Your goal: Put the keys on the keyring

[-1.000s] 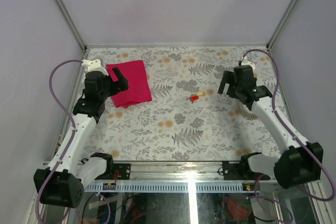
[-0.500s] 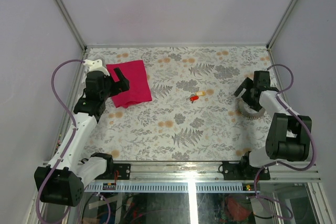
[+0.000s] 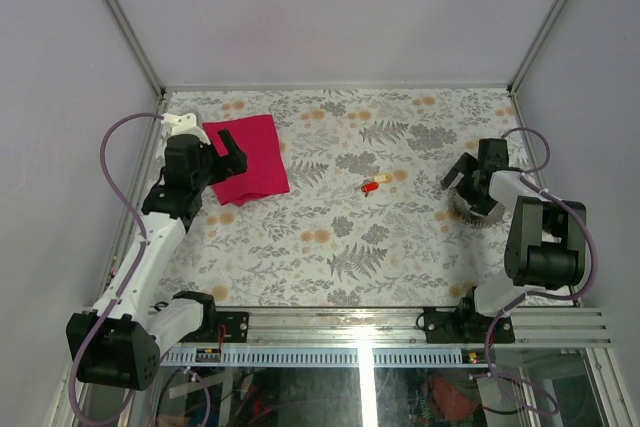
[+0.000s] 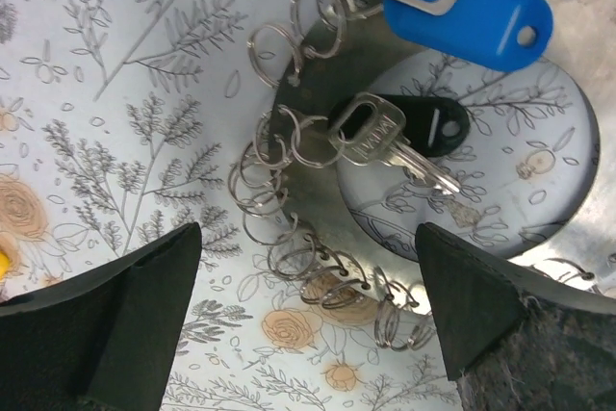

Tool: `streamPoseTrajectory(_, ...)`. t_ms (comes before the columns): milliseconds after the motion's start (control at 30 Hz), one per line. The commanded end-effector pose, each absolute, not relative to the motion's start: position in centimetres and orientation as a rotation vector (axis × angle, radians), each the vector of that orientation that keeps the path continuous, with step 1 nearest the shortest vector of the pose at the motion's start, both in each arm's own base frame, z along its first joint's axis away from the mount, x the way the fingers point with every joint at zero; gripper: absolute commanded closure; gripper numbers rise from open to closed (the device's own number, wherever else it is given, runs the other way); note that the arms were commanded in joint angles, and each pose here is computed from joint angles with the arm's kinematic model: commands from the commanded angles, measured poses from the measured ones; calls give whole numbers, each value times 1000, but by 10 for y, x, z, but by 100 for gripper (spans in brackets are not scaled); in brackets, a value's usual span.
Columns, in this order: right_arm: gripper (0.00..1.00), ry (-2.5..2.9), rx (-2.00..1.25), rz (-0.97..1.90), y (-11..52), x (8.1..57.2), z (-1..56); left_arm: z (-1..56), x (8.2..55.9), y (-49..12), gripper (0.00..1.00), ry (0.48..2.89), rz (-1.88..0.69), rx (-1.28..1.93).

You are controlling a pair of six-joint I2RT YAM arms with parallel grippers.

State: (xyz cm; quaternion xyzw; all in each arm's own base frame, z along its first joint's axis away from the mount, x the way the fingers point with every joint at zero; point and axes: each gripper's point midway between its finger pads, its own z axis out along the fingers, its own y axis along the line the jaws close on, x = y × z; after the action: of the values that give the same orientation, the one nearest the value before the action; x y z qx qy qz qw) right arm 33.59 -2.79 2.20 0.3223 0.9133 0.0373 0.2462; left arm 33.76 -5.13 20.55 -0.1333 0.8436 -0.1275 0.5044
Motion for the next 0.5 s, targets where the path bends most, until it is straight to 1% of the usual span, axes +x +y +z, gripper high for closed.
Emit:
streamPoseTrajectory(0,1,2506,841,153,-22,342,16,214,342,-54,0,2003,-319,-298)
streamPoseTrajectory(167,0,2538,825,258,-7,337,15,214,344,-54,0,2005,-322,-296)
streamPoseTrajectory(367,6,2574,769,308,10,320,19,213,343,-54,0,2009,-322,-296)
streamPoseTrajectory(467,8,2603,689,313,25,312,21,213,344,-55,0,2011,-324,-296)
